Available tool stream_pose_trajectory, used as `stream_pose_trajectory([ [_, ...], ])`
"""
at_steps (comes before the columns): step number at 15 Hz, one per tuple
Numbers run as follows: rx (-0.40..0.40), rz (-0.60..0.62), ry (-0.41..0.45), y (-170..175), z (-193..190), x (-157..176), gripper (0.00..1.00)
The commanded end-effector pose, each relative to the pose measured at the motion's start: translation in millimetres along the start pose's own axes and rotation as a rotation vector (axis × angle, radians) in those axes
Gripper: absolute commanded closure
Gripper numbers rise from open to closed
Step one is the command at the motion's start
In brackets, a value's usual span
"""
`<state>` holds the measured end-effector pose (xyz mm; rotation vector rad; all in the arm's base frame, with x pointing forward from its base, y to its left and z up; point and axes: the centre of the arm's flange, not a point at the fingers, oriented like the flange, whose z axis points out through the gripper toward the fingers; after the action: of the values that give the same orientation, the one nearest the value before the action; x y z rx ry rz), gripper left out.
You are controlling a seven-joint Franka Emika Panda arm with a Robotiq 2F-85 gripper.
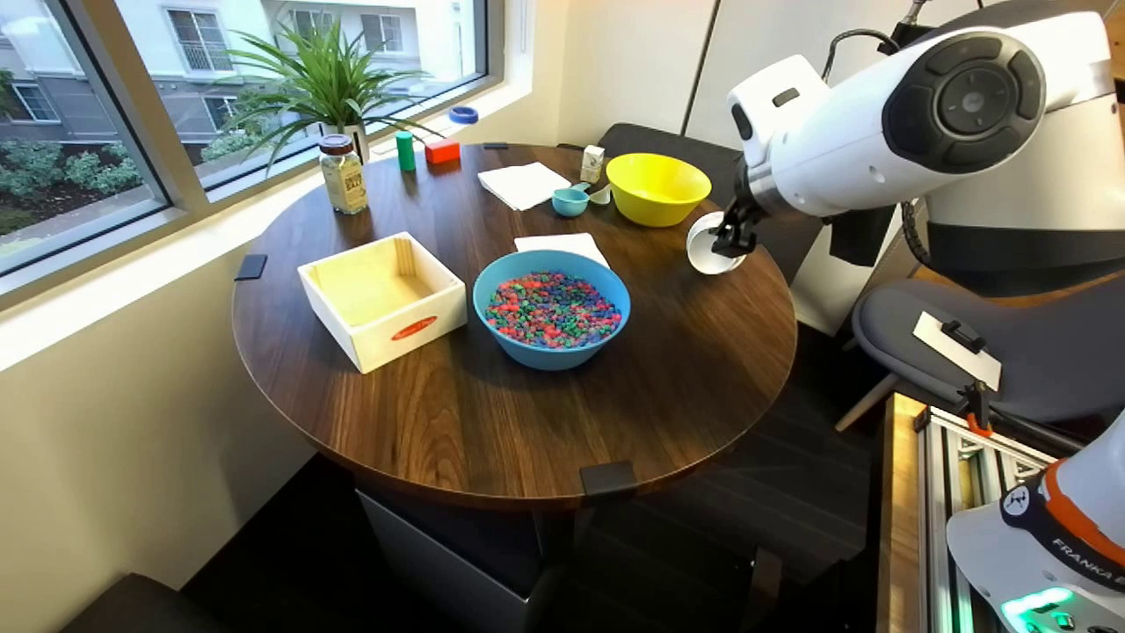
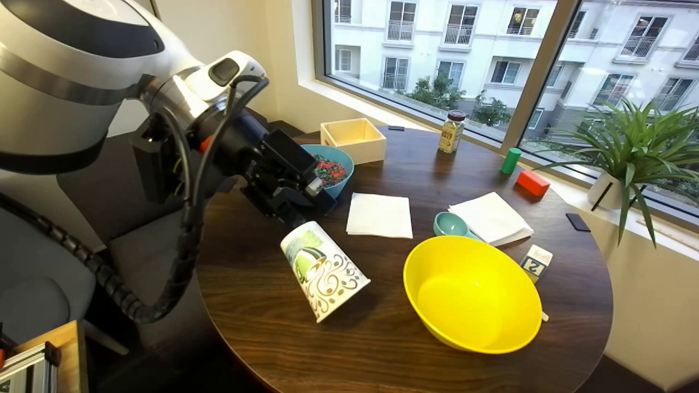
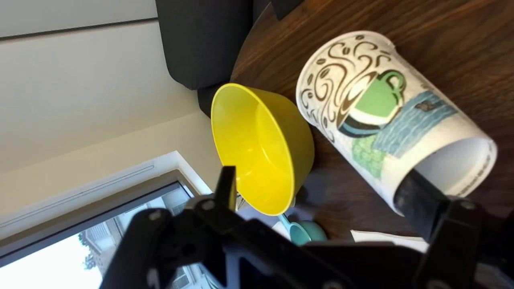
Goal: Place the coffee cup upright
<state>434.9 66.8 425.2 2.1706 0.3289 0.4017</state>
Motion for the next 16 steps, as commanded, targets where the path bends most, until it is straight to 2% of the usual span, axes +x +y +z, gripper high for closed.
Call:
stream_pose_trajectory([
  [1,0.048,0.056,0.008,1,3,5,0.0],
  [3,0.085,0.078,0.017,2,4,7,0.0],
  [8,0.263,0.156,0.04,1,12,15,0.0],
  [12,0.347,0.22,0.047,7,16,18,0.0],
  [16,0.466,0.302,-0.008,36,11,11,0.0],
])
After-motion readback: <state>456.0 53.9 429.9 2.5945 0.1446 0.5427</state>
